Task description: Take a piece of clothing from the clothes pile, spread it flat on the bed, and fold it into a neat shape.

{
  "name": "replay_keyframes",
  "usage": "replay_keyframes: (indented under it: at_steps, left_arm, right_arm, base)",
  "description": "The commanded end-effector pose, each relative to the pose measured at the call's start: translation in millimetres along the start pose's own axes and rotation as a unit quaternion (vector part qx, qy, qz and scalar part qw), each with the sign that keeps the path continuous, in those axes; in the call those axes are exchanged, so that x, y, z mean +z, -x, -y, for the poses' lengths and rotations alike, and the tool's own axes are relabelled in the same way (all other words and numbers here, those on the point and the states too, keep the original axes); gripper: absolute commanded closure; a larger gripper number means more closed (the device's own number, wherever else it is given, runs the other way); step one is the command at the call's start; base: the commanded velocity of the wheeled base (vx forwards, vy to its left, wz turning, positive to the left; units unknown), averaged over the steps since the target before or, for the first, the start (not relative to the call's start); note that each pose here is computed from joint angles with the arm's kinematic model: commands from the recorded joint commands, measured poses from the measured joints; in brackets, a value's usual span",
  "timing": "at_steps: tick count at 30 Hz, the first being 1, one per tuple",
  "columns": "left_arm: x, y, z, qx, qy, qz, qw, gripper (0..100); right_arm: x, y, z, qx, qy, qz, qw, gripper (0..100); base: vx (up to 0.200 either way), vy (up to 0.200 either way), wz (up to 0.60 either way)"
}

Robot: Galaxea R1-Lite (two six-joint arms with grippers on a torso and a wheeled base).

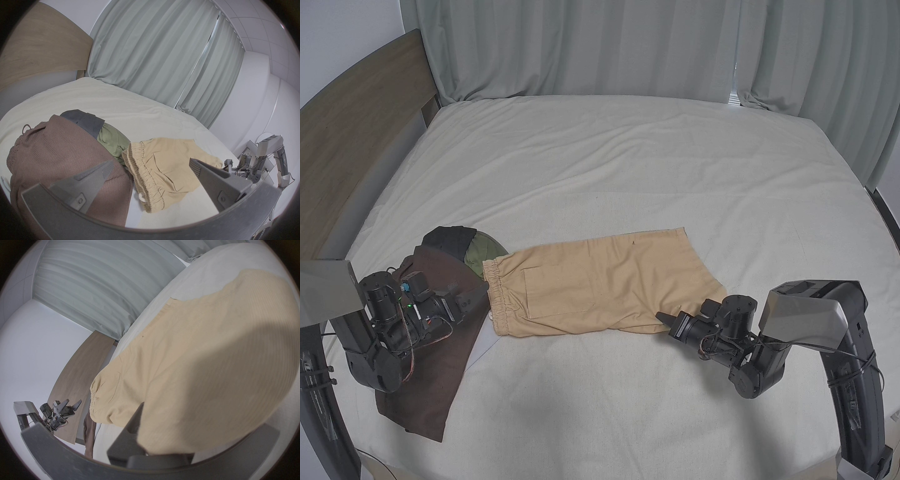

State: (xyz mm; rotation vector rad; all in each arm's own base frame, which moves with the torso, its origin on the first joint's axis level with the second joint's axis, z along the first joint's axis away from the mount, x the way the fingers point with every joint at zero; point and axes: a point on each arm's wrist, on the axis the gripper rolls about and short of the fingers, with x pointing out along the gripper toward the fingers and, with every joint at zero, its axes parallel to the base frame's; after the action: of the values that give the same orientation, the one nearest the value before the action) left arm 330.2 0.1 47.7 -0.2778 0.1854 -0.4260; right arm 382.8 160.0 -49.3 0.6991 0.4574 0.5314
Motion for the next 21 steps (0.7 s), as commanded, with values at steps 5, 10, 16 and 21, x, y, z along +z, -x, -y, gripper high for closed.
replay_keyframes:
  at_steps: [5,10,16,21]
  left_arm:
    - [-0.8,-0.1,-1.6,0.002,0.002,-0.001,1.0000,0]
    - [-5.1,-1.5,-3.5,0.003,0.005,-0.007,1.0000,0]
    - [-5.1,-1.5,-3.5,0.003,0.005,-0.007,1.0000,0]
    - [-5.1,-1.5,-3.5,0.003,0.005,-0.007,1.0000,0]
  right_arm:
    - [6.4,30.9,-14.2,-0.008,0.009,-0.002,0.9999,100]
    - [5.7,56.5,-26.5,-0.019,0.007,-0.019,0.9996,100]
    - [-3.1,82.9,-26.7,-0.045,0.017,-0.048,0.9977,100]
    - [-10.1,97.2,-22.9,-0.061,0.015,-0.062,0.9961,100]
  base:
    - [0.000,0.000,0.00]
    - [0.000,0.000,0.00]
    - [0.000,0.000,0.00]
    - [0.000,0.000,0.00]
